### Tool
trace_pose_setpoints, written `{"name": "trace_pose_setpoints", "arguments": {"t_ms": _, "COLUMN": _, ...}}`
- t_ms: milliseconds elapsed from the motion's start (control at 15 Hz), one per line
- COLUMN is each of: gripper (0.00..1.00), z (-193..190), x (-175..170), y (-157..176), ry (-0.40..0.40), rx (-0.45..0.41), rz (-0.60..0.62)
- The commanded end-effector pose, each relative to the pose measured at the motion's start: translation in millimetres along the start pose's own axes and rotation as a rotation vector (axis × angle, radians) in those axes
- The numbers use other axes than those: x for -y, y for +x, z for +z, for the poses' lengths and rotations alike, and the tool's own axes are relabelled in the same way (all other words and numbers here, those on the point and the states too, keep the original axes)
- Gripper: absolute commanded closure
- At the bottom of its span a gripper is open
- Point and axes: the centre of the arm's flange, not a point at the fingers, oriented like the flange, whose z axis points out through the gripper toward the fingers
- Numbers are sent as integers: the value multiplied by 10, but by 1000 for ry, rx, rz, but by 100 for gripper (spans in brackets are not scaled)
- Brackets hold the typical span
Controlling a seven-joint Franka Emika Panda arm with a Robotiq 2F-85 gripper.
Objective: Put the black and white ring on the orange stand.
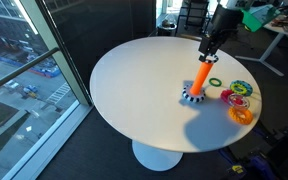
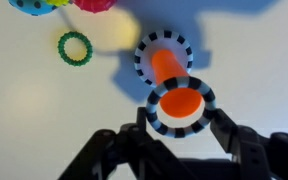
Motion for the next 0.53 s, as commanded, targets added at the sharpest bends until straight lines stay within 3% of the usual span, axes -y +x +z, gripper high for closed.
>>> {"name": "trace_pose_setpoints", "arguments": {"t_ms": 0, "gripper": 59, "z": 0, "x": 38, "y": 63, "ry": -8, "rx": 17, "rz": 10}}
{"name": "trace_pose_setpoints", "arguments": {"t_ms": 467, "gripper": 59, "z": 22, "x": 19, "y": 9, "ry": -1, "rx": 43, "rz": 7}}
